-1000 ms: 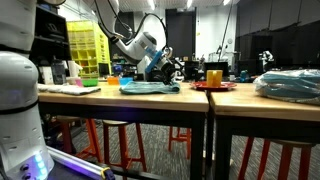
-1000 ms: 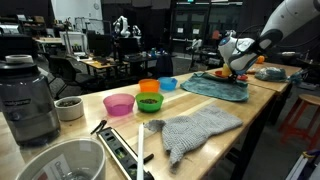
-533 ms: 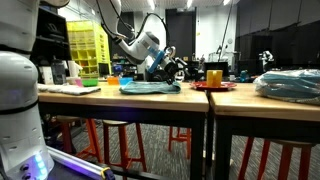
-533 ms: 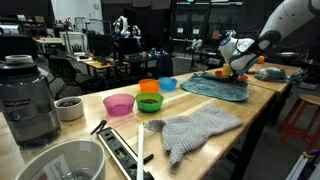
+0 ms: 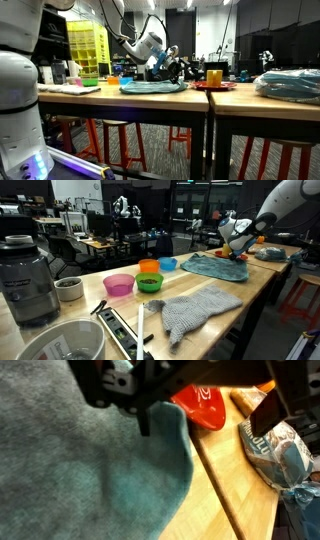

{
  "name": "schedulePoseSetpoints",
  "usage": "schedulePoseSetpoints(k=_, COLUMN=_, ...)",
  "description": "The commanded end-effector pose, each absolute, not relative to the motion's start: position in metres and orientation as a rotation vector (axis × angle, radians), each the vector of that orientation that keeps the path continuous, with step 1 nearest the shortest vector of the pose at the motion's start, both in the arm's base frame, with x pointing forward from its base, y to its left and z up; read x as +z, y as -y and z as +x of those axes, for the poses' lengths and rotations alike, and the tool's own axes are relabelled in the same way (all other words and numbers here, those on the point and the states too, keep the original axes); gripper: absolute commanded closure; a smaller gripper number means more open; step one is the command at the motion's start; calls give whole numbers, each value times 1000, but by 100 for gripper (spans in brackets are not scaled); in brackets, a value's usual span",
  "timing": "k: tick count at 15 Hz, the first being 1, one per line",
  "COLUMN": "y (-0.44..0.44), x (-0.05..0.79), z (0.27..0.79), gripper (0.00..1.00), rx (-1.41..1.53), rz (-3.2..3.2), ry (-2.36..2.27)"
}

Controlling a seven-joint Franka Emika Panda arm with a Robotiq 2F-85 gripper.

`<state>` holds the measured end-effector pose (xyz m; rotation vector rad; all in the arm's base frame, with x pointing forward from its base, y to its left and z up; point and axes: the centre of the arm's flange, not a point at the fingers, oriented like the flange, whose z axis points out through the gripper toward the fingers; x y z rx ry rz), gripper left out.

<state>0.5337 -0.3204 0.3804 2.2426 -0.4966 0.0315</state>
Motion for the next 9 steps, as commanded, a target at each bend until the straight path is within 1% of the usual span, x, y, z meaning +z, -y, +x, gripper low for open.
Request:
schedulePoseSetpoints(k=1, y=329, x=383, z=542, gripper=0, rx=50, rz=2194, ry=551)
schedulePoseSetpoints(k=9, y=349, x=388, z=535, gripper=0, rx=52, rz=2143, ry=649)
